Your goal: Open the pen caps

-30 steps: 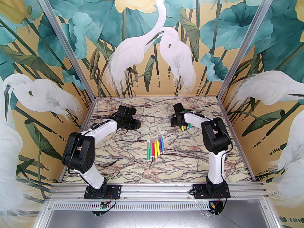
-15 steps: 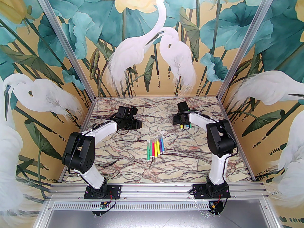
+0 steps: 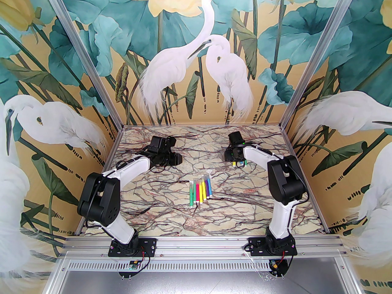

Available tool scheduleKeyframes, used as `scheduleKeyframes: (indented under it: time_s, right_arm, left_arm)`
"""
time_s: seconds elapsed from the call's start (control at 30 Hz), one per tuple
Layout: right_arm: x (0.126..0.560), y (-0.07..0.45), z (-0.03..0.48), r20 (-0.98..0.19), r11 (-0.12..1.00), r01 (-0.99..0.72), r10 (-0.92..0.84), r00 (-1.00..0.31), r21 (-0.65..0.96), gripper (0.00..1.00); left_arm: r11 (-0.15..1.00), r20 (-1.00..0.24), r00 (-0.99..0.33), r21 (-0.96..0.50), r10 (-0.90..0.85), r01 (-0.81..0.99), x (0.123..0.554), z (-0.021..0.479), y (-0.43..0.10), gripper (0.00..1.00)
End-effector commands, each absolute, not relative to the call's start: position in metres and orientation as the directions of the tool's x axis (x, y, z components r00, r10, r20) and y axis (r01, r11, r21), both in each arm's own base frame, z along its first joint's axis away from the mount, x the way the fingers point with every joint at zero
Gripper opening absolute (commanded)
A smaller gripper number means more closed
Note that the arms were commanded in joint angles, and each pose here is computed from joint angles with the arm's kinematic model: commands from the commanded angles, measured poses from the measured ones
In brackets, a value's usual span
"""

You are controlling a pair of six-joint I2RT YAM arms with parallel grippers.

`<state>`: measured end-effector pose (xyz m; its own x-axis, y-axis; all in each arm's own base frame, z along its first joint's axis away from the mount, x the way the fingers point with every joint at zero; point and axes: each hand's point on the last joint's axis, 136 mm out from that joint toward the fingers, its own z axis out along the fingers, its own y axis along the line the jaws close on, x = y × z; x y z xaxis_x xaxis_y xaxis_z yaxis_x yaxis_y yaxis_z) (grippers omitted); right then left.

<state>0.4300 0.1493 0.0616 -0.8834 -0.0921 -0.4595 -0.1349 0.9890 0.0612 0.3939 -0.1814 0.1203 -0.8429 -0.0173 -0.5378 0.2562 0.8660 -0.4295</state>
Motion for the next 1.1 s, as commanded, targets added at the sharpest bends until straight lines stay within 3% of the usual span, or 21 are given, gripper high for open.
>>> scheduleKeyframes:
  time_s: [0.0,0.13,0.33,0.63,1.07]
  right_arm:
    - [0.404,0.179,0.08,-0.462,0.964,-0.243,-0.167,-0.871,0.11,0.51]
    - [0.368,0.195,0.081,-0.415,0.948,-0.292,-0.218,-0.883,0.123,0.56]
    - [0.32,0.213,0.076,-0.343,0.919,-0.337,-0.256,-0.904,0.203,0.55]
    - [0.272,0.232,0.06,-0.248,0.914,-0.339,-0.283,-0.927,0.225,0.5]
    - [0.261,0.249,0.034,-0.216,0.94,-0.302,-0.265,-0.94,0.159,0.44]
  left_arm:
    - [0.898,-0.548,-0.836,-0.388,-0.041,0.21,0.389,0.123,-0.166,0.36]
    - [0.913,-0.56,-0.827,-0.364,-0.055,0.186,0.379,0.125,-0.153,0.4]
    - [0.931,-0.587,-0.808,-0.323,-0.055,0.172,0.363,0.132,-0.139,0.5]
    - [0.943,-0.642,-0.761,-0.303,-0.095,0.137,0.353,0.136,-0.125,0.74]
    - [0.951,-0.669,-0.736,-0.283,-0.104,0.123,0.348,0.139,-0.117,0.77]
